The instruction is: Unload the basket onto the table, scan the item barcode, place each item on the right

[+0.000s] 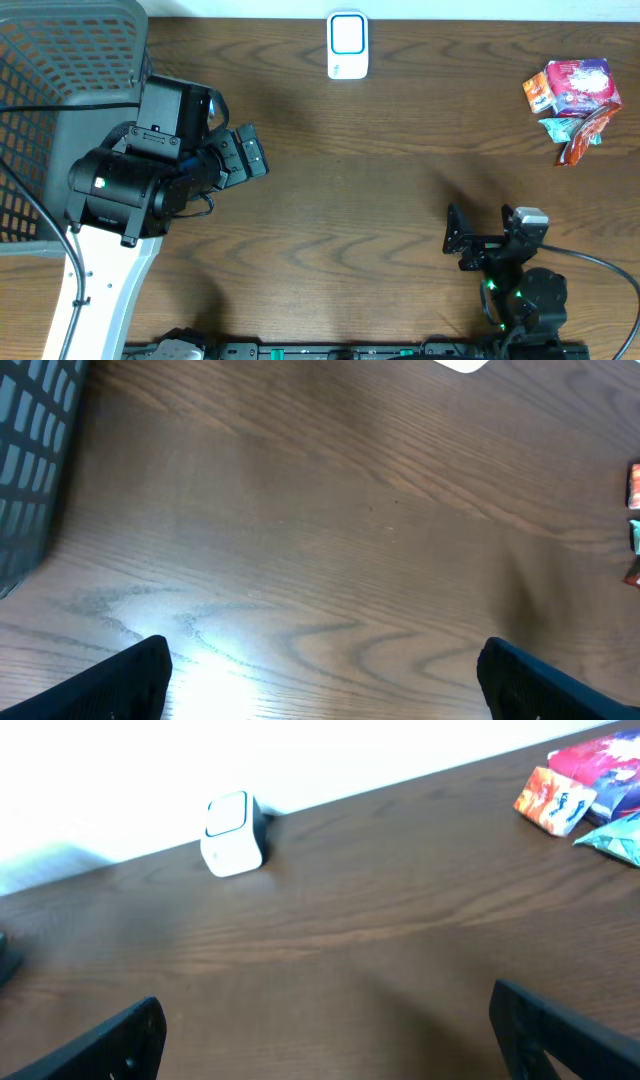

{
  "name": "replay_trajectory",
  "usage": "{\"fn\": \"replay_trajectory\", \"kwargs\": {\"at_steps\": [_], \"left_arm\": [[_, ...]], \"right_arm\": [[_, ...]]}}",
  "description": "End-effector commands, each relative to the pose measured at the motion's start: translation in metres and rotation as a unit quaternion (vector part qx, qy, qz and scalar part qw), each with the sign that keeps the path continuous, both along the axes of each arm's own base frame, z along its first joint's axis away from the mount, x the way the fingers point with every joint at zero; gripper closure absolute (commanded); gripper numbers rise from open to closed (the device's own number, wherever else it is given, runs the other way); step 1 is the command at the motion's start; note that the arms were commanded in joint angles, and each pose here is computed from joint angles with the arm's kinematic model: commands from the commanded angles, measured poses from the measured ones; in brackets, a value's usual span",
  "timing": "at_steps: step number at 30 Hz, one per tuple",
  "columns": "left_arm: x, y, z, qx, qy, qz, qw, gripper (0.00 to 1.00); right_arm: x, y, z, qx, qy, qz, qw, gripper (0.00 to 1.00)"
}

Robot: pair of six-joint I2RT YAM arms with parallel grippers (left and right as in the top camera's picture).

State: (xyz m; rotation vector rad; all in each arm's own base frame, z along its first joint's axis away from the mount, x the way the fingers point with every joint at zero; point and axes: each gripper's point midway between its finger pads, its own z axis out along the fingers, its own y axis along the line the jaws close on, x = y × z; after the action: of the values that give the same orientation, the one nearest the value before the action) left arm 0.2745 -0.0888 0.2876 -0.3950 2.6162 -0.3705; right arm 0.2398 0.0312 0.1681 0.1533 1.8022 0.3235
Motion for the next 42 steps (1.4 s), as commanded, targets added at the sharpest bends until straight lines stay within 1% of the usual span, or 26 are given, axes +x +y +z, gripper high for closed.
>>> {"fn": "replay_trajectory", "kwargs": {"at_steps": [1, 4, 8, 10, 13, 19, 22, 25, 28, 42], "left_arm": [[0.000, 0.001, 0.004, 0.000, -0.006, 0.003, 1.000, 0.02], [0.000, 0.001, 0.004, 0.000, -0.006, 0.003, 1.000, 0.02], [0.000, 0.001, 0.004, 0.000, -0.006, 0.003, 1.000, 0.02], [0.000, 0.001, 0.004, 0.000, -0.006, 0.003, 1.000, 0.02], [0.000, 0.001, 0.004, 0.000, -0.006, 0.003, 1.000, 0.02], [0.000, 0.001, 0.004, 0.000, -0.006, 0.003, 1.000, 0.02], [0.000, 0.001, 0.004, 0.000, -0.006, 0.003, 1.000, 0.02], [0.000, 0.001, 0.004, 0.000, -0.006, 0.003, 1.000, 0.02], [0.000, 0.001, 0.004, 0.000, -0.006, 0.003, 1.000, 0.02], [0.000, 0.001, 0.004, 0.000, -0.006, 0.003, 1.000, 0.02]], "right_arm": [[0.002, -0.006, -0.007, -0.007, -0.020, -0.016, 1.000, 0.01], [0.005, -0.006, -0.009, -0.004, -0.045, -0.016, 0.999, 0.01], [0.007, -0.005, -0.021, -0.003, -0.057, -0.015, 0.998, 0.01], [0.006, -0.005, -0.017, -0.014, -0.066, -0.012, 0.998, 0.01], [0.005, -0.004, -0.015, -0.046, -0.075, -0.005, 0.996, 0.01], [0.005, -0.005, -0.012, -0.146, -0.092, 0.008, 0.985, 0.01], [0.005, -0.007, -0.012, -0.173, -0.094, 0.007, 0.980, 0.01], [0.005, -0.011, -0.013, -0.169, -0.092, 0.000, 0.981, 0.01], [0.006, -0.014, -0.013, -0.142, -0.088, -0.012, 0.986, 0.01], [0.006, -0.015, -0.012, -0.149, -0.089, -0.012, 0.985, 0.01]]}}
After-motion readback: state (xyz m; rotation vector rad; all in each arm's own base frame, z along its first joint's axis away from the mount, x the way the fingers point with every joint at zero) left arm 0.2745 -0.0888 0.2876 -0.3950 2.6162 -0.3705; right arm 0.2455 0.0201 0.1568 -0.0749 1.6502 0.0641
